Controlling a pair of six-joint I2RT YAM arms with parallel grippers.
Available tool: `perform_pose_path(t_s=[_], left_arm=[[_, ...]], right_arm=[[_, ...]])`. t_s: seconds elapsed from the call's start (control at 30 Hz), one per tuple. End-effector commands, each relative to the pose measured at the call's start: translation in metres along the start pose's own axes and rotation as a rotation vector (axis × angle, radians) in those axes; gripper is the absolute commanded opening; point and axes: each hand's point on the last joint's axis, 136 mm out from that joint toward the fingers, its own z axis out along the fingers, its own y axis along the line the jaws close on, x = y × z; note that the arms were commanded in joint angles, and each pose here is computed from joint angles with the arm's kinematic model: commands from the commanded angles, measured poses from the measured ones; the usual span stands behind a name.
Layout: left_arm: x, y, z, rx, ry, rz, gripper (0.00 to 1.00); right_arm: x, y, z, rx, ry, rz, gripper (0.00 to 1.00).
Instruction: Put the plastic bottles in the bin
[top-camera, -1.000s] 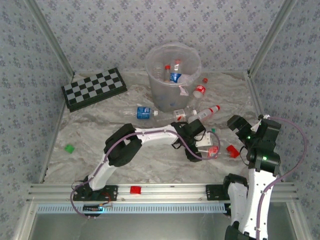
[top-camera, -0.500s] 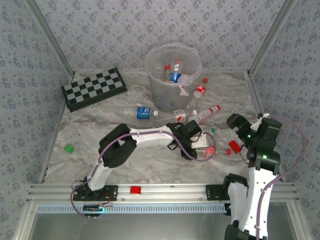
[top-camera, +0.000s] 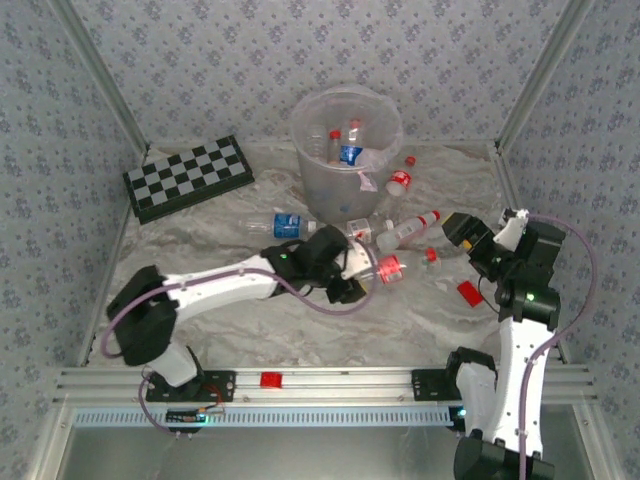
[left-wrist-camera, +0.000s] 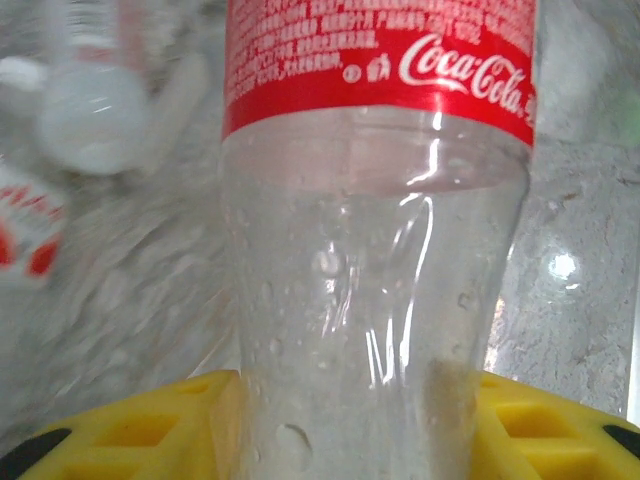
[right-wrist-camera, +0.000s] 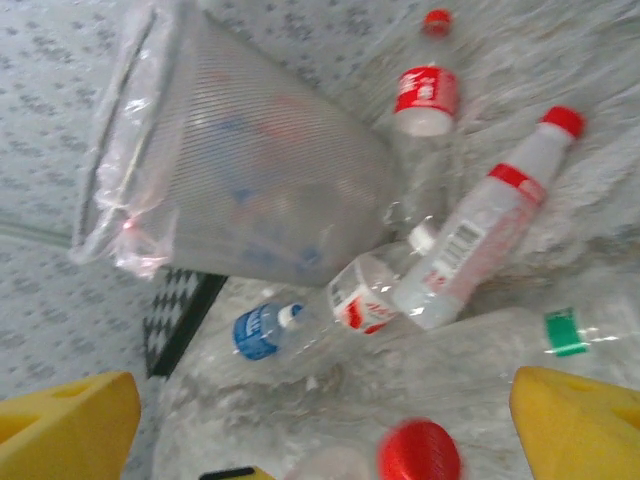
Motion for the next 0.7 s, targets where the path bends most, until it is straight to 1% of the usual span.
perform_pose_path(t_s=[0.0, 0.07, 0.13, 0.2, 0.27, 0.43, 0.53, 0.67], left_arm=[[-0.013, 0.027, -0.03, -0.104, -0.145, -0.195, 0.37], [-0.01, 0.039, -0.048, -0.166, -0.21, -0.258, 0.37], [-0.01, 0.051, -0.063, -0.215, -0.276, -0.32, 0.31], [-0.01, 0.06, -0.075, -0.234, -0.334, -0.381, 0.26], [-0.013, 0.064, -0.083, -0.228, -0.381, -0.426, 0.26], [-0.016, 0.067, -0.088, -0.224, -0.417, -0.459, 0.26], [-0.018, 0.065, -0.086, -0.207, -0.428, -0.466, 0.26], [-0.022, 0.058, -0.084, -0.165, -0.43, -0.422, 0.26]], right_arm=[[0.0, 0.03, 0.0, -0.154, 0.017, -0.03, 0.97], [-0.003, 0.038, 0.004, -0.196, -0.008, -0.046, 1.0], [-0.005, 0.044, 0.012, -0.241, -0.034, -0.044, 1.0], [-0.003, 0.054, 0.024, -0.294, -0.044, -0.04, 1.0], [0.005, 0.068, 0.039, -0.322, -0.032, -0.078, 1.0], [0.028, 0.101, 0.071, -0.326, 0.043, -0.221, 1.0], [0.039, 0.116, 0.086, -0.352, 0.081, -0.26, 1.0], [0.049, 0.134, 0.104, -0.376, 0.114, -0.311, 1.0]])
